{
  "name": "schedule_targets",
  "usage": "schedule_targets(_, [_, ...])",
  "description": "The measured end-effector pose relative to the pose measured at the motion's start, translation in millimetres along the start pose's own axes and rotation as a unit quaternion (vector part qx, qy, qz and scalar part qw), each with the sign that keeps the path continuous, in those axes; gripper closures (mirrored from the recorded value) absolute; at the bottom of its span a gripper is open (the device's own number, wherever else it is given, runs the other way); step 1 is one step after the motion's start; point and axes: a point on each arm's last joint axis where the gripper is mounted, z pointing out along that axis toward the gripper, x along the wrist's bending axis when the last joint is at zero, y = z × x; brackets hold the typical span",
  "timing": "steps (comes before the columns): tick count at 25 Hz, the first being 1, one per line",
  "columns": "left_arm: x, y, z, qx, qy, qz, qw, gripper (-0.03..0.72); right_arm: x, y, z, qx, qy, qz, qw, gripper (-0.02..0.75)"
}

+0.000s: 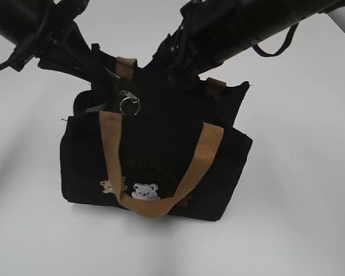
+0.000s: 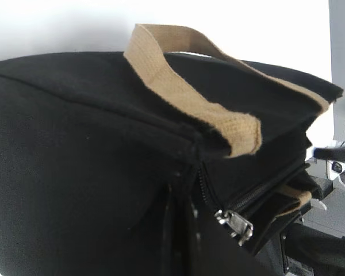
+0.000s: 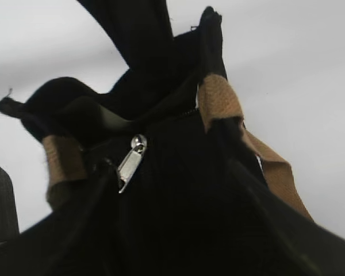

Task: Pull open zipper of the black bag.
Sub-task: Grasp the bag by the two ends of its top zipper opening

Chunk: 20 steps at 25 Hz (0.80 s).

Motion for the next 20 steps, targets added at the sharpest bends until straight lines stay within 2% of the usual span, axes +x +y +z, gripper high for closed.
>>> schedule_targets(7, [-3.4,-1.6,-4.1,0.0,-0.002,0.004,1.0,0.698,14.6,3.1,18.1,0.029,0.025,-0.062,0.997,0.3])
schedule_targets(13, [-4.0,-1.3,-4.7,0.0,-0.003,0.005,1.0,0.698,10.4,-2.7,18.2,0.064,0.0,-0.085,0.994,0.302])
schedule_targets(20, [-4.0,-1.3,-4.7,0.0,-0.003,0.005,1.0,0.698,12.3,-3.0,21.0,0.069,0.0,-0.092,0.993,0.318])
